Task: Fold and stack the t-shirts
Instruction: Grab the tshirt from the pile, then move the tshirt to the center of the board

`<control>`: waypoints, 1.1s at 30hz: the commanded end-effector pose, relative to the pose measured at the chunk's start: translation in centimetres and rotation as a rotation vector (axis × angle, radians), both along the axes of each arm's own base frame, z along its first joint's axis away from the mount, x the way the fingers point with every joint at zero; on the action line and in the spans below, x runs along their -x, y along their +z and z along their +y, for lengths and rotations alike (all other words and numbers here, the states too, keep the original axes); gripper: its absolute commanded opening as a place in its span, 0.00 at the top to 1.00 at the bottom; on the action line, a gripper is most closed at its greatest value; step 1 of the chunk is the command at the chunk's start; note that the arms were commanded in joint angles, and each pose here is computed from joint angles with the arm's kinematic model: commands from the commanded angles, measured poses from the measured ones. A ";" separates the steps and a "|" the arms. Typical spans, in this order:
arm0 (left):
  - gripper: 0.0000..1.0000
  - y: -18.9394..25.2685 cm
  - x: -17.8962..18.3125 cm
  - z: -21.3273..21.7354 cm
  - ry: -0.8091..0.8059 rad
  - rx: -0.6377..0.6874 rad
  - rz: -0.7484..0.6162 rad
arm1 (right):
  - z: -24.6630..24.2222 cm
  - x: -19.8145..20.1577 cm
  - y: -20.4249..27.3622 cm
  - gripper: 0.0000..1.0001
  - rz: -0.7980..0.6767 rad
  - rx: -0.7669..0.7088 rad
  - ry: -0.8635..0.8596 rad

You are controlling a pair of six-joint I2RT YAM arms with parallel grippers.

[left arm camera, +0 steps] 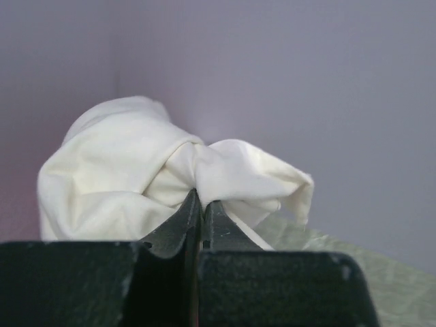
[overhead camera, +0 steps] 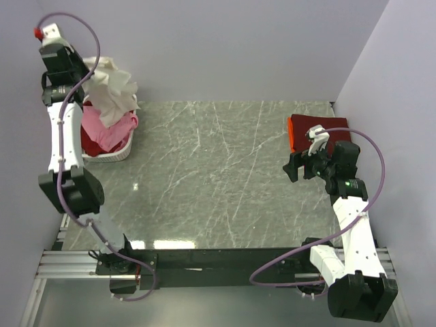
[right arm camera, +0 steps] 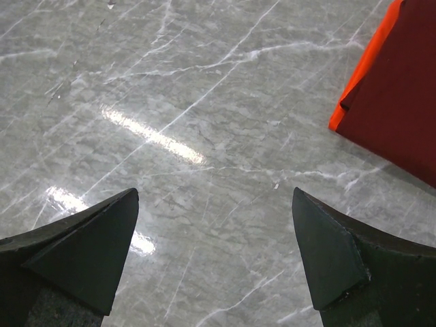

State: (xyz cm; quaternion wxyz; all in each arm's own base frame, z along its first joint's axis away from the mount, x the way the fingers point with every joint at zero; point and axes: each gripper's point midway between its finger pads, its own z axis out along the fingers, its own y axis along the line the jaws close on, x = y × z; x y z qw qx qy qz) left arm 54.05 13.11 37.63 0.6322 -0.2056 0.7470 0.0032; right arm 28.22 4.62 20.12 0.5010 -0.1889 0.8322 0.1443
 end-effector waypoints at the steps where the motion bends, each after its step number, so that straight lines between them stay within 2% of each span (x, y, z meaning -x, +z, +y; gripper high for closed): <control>1: 1.00 12.5 3.5 -5.2 -0.134 -0.013 -0.306 | 0.2 -0.5 2.3 0.01 -0.076 0.009 0.010; 6: 1.00 17.0 7.3 -11.3 -0.308 0.014 -0.409 | 0.1 -0.5 2.3 0.01 -0.081 0.013 0.007; 13: 1.00 22.9 15.8 -20.9 -0.575 0.043 -0.571 | -0.3 -0.6 2.3 0.01 -0.092 0.028 -0.010; 15: 1.00 22.6 17.0 -22.8 -0.628 0.062 -0.571 | -0.5 -0.7 2.4 0.01 -0.094 0.034 -0.016; 16: 1.00 23.1 18.7 -24.3 -0.673 0.076 -0.591 | -0.4 -0.7 2.4 0.01 -0.095 0.034 -0.015; 18: 1.00 21.6 19.4 -25.9 -0.723 0.121 -0.568 | -0.5 -0.7 2.3 0.01 -0.096 0.041 -0.016; 19: 1.00 22.4 21.2 -26.9 -0.762 0.138 -0.607 | -0.6 -0.7 2.3 0.01 -0.097 0.042 -0.019; 25: 1.00 17.2 23.7 -31.3 -0.930 0.281 -0.518 | -1.1 -1.0 2.1 0.01 -0.096 0.059 -0.039; 31: 0.99 5.9 22.4 -35.0 -1.020 0.434 -0.292 | -1.3 -1.1 1.9 0.01 -0.091 0.070 -0.044; 32: 0.95 2.1 21.7 -35.3 -1.003 0.455 -0.221 | -1.3 -1.1 1.8 0.01 -0.086 0.070 -0.046; 33: 0.89 0.2 21.2 -35.3 -0.979 0.478 -0.183 | -1.3 -1.1 1.6 0.01 -0.083 0.074 -0.043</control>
